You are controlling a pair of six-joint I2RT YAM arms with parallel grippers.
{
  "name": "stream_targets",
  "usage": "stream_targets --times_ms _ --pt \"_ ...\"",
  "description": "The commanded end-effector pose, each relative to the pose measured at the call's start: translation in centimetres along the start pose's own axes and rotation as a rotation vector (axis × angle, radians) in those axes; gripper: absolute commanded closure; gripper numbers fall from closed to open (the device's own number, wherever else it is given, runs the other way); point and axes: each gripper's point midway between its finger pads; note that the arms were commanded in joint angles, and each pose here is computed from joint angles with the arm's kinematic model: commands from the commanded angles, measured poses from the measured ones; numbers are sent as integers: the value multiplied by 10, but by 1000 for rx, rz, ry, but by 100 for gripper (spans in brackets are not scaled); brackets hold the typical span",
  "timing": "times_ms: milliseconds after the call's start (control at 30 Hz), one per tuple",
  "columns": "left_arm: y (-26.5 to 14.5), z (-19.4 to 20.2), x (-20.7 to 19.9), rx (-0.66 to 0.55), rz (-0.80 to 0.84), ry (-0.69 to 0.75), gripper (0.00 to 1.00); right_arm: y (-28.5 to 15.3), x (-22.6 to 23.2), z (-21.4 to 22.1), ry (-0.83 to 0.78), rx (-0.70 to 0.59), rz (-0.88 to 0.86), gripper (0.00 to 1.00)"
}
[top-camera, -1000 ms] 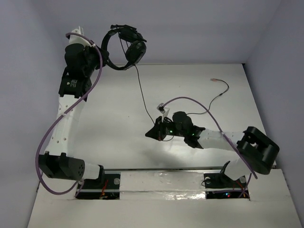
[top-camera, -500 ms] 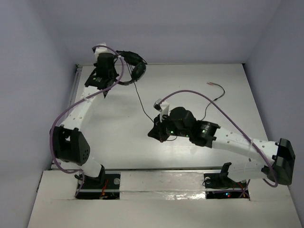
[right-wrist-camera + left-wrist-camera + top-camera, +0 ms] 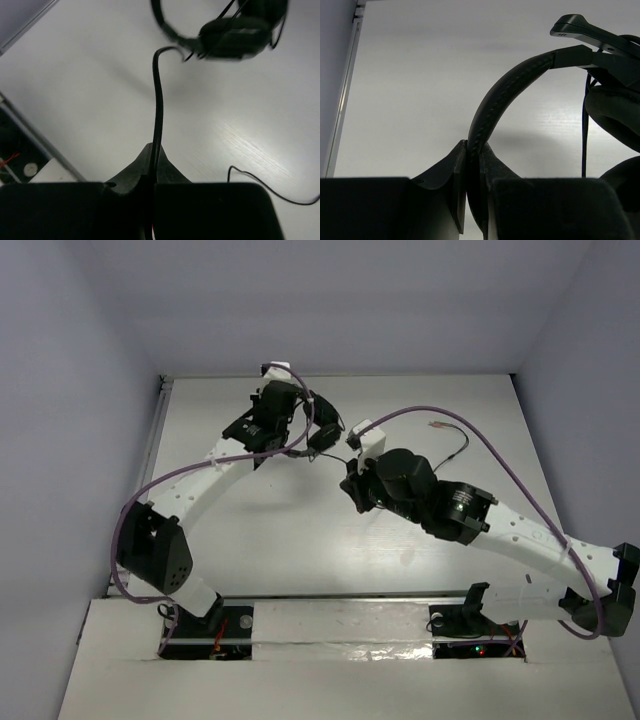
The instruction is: Wrap the headphones
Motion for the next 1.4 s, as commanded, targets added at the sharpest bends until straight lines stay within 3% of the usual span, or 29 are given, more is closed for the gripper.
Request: stream_targets --times_ms 0,167,467,733,1067,1200,1367 --pt "-33 -15 -2 -81 35 1 100 -10 -25 -40 -54 -128 151 100" --pt "-53 18 -11 -46 109 69 100 -3 -49 -65 -75 -210 279 100" --pt "-92 34 -20 -80 317 72 100 21 -83 -84 -90 -256 383 100" --pt "-127 27 -50 -128 567 86 100 42 -96 -100 -128 -290 352 100" --pt "-147 3 -38 -193 577 40 100 54 -128 -87 -74 -285 404 98" --pt "-144 -1 -34 -188 569 32 100 54 -129 -79 -5 -308 356 98" --pt "-163 -16 -42 -240 675 7 100 57 -136 -76 53 -335 277 96"
Point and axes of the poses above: each gripper's point midway between its finger pads, its own y axis out along the fingers, its own x axis along the line the jaws close on, z = x × y, and after that the axes turned 8 degrees about y, right-handed
